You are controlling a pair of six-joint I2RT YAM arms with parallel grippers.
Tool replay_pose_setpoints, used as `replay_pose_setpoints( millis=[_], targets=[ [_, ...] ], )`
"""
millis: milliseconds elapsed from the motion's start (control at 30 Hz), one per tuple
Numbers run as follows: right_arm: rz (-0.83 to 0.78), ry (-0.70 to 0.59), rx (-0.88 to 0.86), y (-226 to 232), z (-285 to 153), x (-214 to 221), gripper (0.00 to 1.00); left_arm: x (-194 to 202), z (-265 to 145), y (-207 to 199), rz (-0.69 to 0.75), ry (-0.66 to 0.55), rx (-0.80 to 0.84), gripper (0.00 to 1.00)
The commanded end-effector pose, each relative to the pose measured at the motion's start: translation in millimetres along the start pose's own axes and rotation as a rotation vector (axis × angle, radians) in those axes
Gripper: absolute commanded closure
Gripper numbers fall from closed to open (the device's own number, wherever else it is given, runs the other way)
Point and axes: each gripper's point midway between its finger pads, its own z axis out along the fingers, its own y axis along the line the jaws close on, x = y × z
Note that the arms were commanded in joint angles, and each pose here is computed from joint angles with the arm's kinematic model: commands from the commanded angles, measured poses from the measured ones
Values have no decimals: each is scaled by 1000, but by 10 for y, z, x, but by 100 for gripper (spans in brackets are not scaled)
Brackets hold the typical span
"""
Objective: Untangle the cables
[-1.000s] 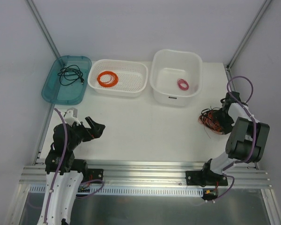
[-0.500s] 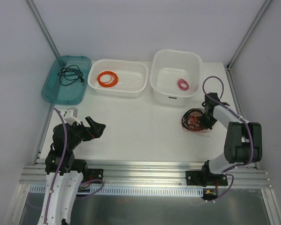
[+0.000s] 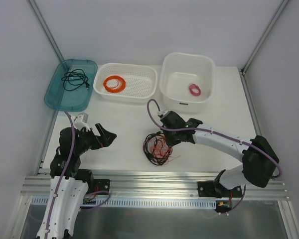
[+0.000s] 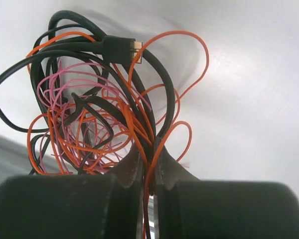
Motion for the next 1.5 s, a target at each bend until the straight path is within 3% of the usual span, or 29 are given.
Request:
replay_pose_setpoints(
  millis=[0, 100, 200, 233, 367, 433, 600, 833, 1000, 1200, 1400, 1433, 1467],
  targets=[
    [-201, -35, -119, 388, -43, -199, 99, 11, 49, -140, 16, 34, 91, 1],
    [-292, 12, -149, 490, 110, -149, 98, 118, 96, -204, 2, 101, 127, 1],
    [-335, 50, -150, 517, 213, -133, 76, 263, 143, -303, -19, 184, 165, 1],
    [-339, 38, -153, 542, 206, -189, 63, 276, 171, -297, -21, 189, 154, 1],
    [-337, -1, -132, 500, 24, -294, 28, 413, 285, -411, -19, 227, 146, 1],
    [-313, -43, -107, 447, -88, -362, 19, 550, 328, -542, -11, 277, 165, 3],
    [-140, -211, -52, 227, -518, -449, 16, 616, 579, -632, 17, 312, 53, 6],
    [154, -364, -88, 53, -604, -255, 16, 823, 921, -772, 135, 360, -87, 14],
    [301, -442, -161, 73, -527, -214, 16, 965, 1078, -770, 192, 390, -144, 34],
    [327, -431, -199, 188, -332, -217, 17, 1061, 1173, -836, 230, 404, -165, 55],
    [369, -381, -183, 262, -56, -220, 17, 1216, 1259, -885, 282, 439, -179, 64],
    [374, -374, -190, 286, -34, -229, 17, 1238, 1260, -889, 291, 442, -180, 70],
    [374, -373, -196, 316, -8, -246, 17, 1247, 1265, -878, 292, 442, -185, 83]
  ],
)
